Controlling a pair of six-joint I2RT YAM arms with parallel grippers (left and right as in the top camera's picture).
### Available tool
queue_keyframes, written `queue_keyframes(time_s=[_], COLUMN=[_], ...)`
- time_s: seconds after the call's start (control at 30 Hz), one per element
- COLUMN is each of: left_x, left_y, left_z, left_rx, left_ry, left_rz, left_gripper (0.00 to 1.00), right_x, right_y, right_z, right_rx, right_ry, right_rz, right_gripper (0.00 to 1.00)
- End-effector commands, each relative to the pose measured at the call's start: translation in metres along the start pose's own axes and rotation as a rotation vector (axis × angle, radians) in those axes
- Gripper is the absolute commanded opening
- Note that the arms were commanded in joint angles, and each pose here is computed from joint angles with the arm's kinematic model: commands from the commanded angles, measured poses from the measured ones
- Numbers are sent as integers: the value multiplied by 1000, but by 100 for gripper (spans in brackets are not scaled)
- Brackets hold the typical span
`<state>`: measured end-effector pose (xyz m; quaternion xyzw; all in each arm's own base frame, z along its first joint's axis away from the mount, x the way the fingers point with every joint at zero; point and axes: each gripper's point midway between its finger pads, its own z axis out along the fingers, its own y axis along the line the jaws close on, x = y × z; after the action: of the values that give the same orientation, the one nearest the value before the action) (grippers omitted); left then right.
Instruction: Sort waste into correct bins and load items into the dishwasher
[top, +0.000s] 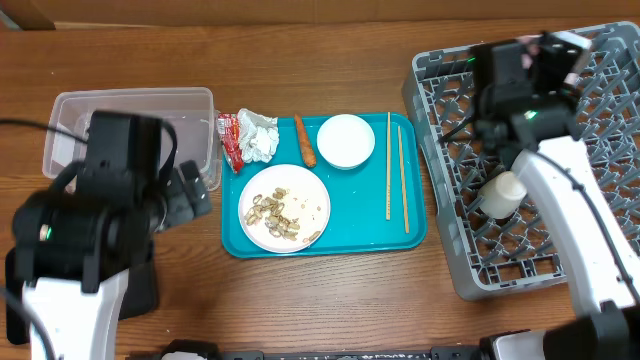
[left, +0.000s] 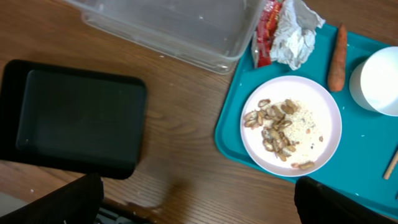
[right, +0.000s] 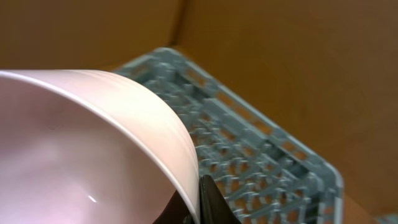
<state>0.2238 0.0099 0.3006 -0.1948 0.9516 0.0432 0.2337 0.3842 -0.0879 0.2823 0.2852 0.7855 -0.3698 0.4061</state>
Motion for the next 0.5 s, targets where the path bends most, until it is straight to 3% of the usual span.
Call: queue_keyframes(time_s=[0.0,0.23,0.47], left_x=[14,51,70], left_y=[24,56,71], left_z=[-21,-42,-57], left_rx=[-17,51,89], left_ry=[-100,-282,-350], left_rz=[-75,-130,-153], left_gripper=[100,100,100], right_x=[3,40,76], right_y=[-20,3,29], right_z=[36,84,107], right_rx=[149,220,238], right_ry=[15,98,155], right_rz=[7,-94,-246], right_gripper=[4,4,4])
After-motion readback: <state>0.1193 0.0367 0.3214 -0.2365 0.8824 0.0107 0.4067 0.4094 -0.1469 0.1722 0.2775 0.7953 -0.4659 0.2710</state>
